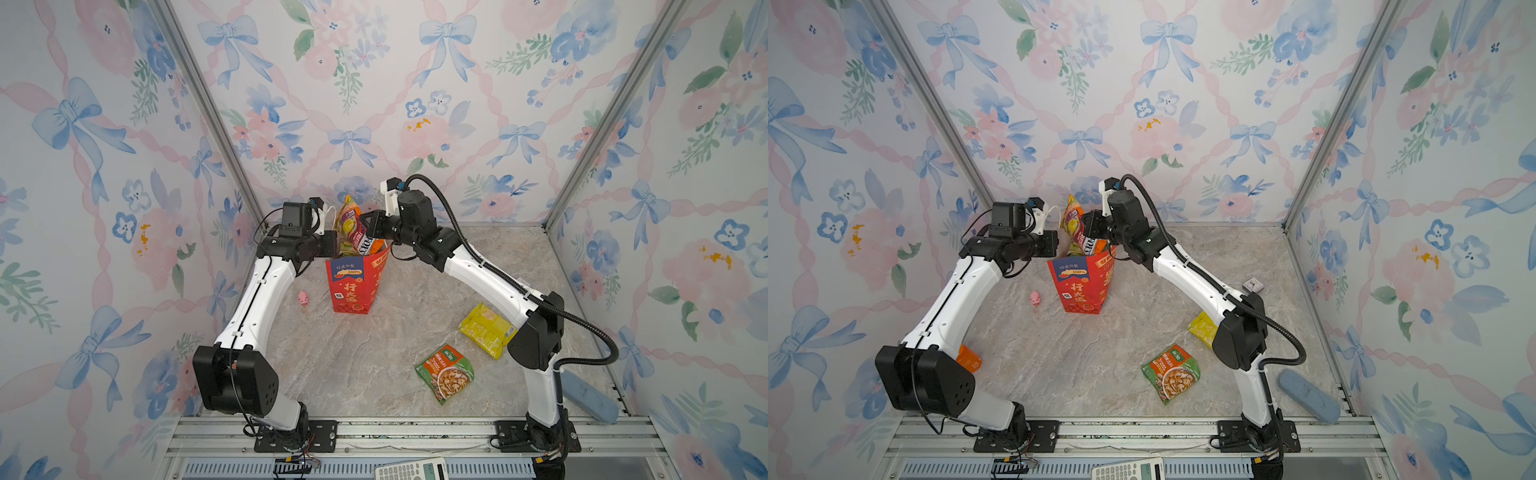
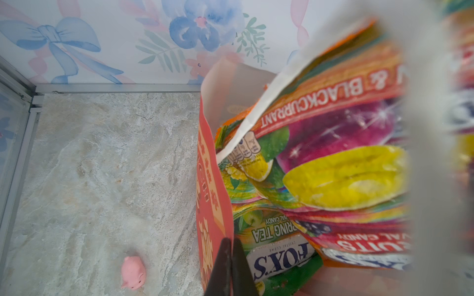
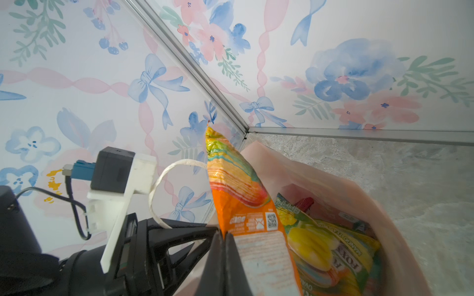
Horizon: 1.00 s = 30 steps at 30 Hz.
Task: Place the snacks into the paper bag
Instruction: 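Lower the Fox's Fruits packet into the bag and open the right gripper, then move the right gripper back to the yellow chips packet on the table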
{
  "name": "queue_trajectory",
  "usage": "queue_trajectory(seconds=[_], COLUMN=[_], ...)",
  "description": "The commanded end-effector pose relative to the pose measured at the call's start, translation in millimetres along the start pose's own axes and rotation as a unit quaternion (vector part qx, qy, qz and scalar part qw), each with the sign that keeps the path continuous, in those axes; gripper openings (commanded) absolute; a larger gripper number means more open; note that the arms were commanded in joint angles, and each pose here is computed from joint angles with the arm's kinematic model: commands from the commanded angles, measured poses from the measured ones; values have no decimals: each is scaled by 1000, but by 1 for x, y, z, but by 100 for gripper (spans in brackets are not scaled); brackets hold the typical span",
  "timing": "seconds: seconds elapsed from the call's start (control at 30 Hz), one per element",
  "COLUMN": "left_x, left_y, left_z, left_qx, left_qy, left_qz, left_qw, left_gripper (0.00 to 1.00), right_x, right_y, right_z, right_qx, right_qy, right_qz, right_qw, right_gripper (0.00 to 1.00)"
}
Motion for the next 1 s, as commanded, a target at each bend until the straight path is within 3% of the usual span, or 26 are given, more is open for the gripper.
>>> queue_trajectory(seconds=[0.0,0.2,0.33,0.4,0.67,0.97], left_x=[1,1,0,0,1,4], left_y=[-1,-1,-1,-1,0,1], left_z=[-3,-2,-2,-2,-3,-4], left_qx=[7,9,9,9,9,8], left_qy=[2,1,0,-1,2,5], left_qz=[-8,-8,-8,-8,-6,-4], left_qw=[1000,1000,1000,1000,1000,1000], left_gripper=[0,0,0,0,0,0], right_x=[-4,1,-6,-12,-36,-56], right_y=[24,22,20,20,23,34], right_z=[6,0,6,11,24,10], right_qx=[16,24,14,4,-35,-74], right_qy=[-18,-7,-18,-27,-45,43], right_qz=[54,57,43,38,42,108], right_qw=[998,998,999,999,997,990], right_gripper=[0,3,43,50,49,51])
Point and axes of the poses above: each gripper's point midway between its finger pads, its own x axis out along the fingers, its own y axis along the line the jaws close on, z = x × y, the point moved 9 cm from there along -x, back along the fingers, and after that the axes turned 9 degrees about x, right-handed, at the moved point
